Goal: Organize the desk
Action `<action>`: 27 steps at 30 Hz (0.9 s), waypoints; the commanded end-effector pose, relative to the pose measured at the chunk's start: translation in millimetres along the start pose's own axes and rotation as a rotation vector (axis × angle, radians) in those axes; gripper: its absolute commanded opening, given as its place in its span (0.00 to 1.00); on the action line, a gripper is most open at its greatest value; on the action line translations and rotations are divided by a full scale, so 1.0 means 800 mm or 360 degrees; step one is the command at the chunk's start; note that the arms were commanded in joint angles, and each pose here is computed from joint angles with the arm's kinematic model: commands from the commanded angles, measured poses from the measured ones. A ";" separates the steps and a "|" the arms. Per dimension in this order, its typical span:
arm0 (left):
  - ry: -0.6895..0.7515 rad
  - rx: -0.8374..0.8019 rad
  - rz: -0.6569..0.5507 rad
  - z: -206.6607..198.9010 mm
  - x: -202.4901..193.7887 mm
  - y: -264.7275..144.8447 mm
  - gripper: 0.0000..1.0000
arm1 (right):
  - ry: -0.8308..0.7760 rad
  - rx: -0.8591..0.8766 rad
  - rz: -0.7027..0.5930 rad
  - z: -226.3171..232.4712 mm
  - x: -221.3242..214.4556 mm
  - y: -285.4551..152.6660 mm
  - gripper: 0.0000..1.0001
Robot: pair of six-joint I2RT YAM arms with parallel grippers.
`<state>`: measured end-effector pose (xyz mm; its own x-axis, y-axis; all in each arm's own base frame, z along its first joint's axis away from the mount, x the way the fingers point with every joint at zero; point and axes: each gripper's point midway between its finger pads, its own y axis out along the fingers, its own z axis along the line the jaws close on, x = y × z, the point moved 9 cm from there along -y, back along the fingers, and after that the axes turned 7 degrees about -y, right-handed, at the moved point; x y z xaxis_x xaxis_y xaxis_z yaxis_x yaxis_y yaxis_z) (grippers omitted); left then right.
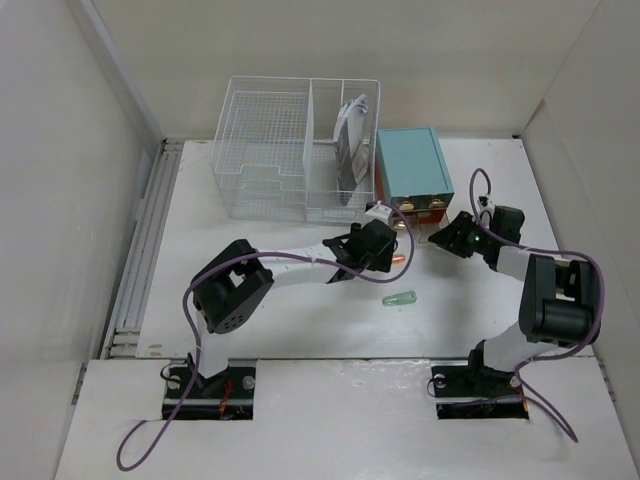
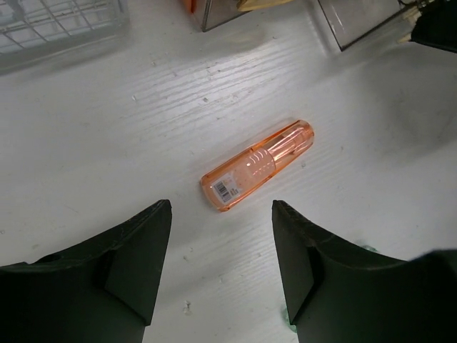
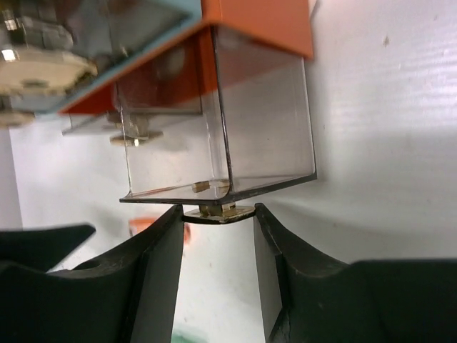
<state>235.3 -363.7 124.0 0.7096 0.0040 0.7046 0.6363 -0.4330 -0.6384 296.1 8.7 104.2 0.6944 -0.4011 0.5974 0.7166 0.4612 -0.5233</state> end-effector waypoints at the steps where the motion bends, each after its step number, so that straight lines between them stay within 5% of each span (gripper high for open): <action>1: 0.0133 0.0033 -0.0041 -0.004 0.011 0.000 0.56 | -0.0121 0.0033 0.0100 -0.006 -0.013 -0.017 0.25; 8: 0.0265 0.0020 -0.0009 -0.001 0.007 0.006 0.58 | -0.0121 0.0108 0.0264 -0.005 -0.025 -0.026 0.33; 10: 0.0317 0.0003 0.0005 -0.002 0.004 0.013 0.58 | -0.0129 0.0154 0.0275 -0.002 -0.024 -0.027 0.50; 14: 0.0381 -0.0083 -0.0012 -0.008 0.006 0.017 0.58 | -0.0158 0.0274 0.0302 0.008 -0.026 -0.033 0.64; 27: 0.0597 -0.0238 0.0016 -0.009 -0.003 0.042 0.58 | -0.0384 0.0629 0.0194 0.070 0.002 -0.093 0.67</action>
<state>245.9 -373.0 92.5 0.5895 -0.3098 0.7460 0.5668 -0.4994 -0.6552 240.5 16.4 154.4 0.7468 -0.1714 0.6426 0.5372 0.7250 -0.4310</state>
